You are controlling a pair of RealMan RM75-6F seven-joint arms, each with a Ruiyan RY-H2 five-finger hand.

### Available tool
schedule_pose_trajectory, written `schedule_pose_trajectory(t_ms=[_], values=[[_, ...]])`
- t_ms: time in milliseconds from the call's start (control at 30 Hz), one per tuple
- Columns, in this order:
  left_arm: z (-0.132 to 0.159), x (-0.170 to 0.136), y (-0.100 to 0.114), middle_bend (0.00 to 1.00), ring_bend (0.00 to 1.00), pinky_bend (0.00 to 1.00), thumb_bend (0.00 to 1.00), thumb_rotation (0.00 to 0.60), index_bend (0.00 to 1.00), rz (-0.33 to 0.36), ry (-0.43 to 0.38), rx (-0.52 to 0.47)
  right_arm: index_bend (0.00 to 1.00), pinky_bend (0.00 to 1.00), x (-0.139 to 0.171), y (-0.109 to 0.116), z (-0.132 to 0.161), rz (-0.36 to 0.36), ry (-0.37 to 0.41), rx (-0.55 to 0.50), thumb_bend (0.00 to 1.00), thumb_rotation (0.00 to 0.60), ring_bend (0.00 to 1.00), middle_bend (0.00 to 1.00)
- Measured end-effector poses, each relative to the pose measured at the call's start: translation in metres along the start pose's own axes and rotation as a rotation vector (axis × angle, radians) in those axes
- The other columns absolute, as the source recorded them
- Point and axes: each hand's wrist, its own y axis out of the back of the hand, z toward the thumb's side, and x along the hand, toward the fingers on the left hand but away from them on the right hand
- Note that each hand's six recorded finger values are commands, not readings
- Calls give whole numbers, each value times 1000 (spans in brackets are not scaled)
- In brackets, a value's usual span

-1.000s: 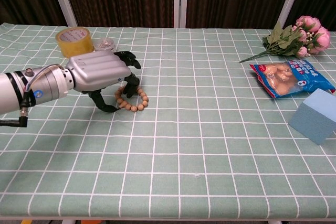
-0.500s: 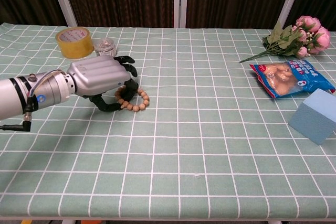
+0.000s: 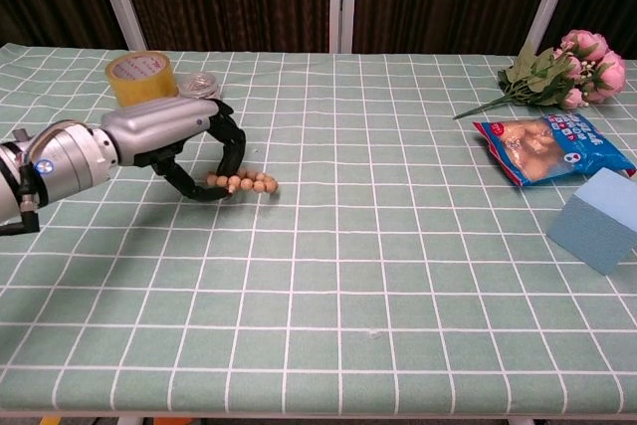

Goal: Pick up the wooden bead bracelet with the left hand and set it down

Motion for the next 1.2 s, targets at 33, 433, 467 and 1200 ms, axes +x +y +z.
schedule_pose_trajectory(t_ms=[33,433,467,1200], values=[[-2,-2,2,587,262,95,359,600,591,8,8,-50,0,0,0,0,1,-2,3,-1,197,600,0,125],[-15,-22,18,605,277,114,372,600,598,23,107,-854,0,0,2,4,3,-25,20,-21,189,600,0,126],[-15,-24,19,605,277,116,371,600,598,13,117,-937,0,0,2,5,3,-26,20,-21,188,600,0,126],[32,-42,48,590,278,124,367,492,554,-251,194,-2111,0,0,2,12,4,-45,36,-27,165,600,0,127]])
